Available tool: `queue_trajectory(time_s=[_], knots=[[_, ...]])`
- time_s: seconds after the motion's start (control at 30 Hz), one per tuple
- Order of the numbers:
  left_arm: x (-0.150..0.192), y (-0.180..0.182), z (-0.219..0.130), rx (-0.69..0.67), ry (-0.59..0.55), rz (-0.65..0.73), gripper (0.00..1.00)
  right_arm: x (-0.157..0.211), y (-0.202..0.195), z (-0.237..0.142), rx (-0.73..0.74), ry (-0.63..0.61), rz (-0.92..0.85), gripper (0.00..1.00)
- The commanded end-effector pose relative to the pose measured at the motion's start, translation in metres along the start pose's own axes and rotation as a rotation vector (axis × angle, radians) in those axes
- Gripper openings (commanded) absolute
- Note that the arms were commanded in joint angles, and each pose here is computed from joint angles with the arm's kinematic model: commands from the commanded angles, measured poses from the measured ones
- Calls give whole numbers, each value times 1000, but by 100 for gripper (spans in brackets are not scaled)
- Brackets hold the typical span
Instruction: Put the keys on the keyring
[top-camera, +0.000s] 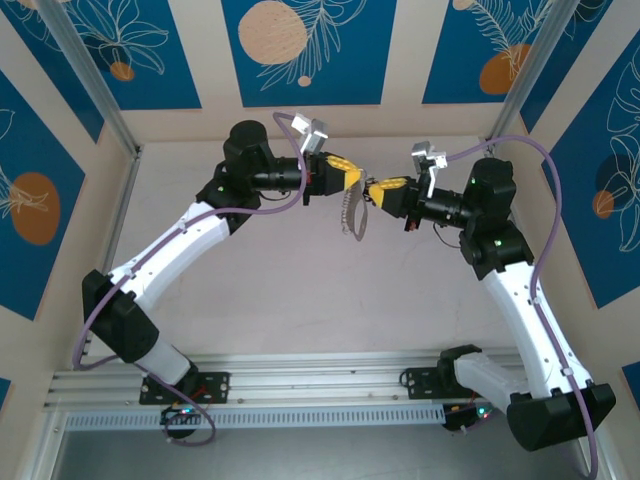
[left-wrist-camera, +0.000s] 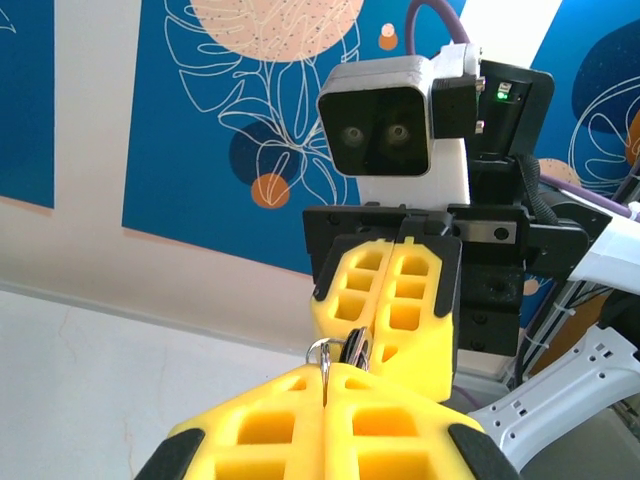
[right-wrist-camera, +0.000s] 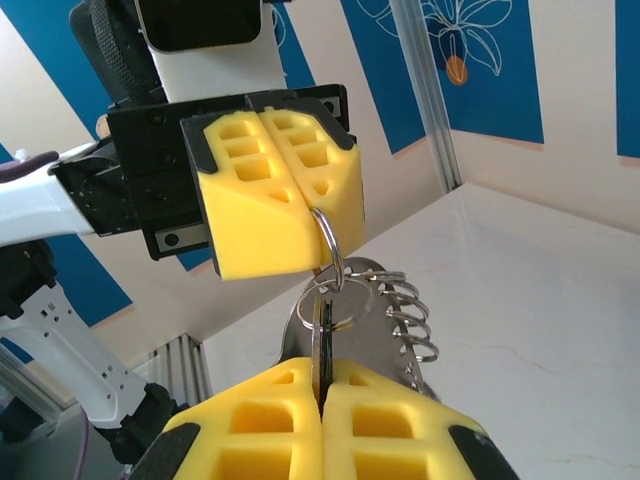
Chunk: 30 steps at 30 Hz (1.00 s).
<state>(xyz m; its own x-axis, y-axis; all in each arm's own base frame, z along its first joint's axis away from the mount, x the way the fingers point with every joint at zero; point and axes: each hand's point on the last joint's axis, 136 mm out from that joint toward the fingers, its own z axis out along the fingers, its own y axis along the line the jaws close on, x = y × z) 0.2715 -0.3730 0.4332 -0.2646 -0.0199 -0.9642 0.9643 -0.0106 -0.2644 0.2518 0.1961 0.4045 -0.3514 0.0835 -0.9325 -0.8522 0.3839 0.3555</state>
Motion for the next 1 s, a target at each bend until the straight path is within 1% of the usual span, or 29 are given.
queue_trajectory(time_s=[0.0,0.3,0.63,0.77,0.97], knots=[[-21,-13,-10,0,-37,77,0,-10,5,-9,34,-13,-38,0],[-19,-12,-8,5,-33,68,0,-22,9,-9,19,-21,-61,0],[-19,-11,-7,10,-35,58,0,-32,16,6,-33,1,-82,0],[-20,-10,-7,7,-38,59,0,-31,9,6,3,8,-86,0],[-20,-10,-7,4,-39,60,0,-25,-8,-3,84,-8,-53,0]])
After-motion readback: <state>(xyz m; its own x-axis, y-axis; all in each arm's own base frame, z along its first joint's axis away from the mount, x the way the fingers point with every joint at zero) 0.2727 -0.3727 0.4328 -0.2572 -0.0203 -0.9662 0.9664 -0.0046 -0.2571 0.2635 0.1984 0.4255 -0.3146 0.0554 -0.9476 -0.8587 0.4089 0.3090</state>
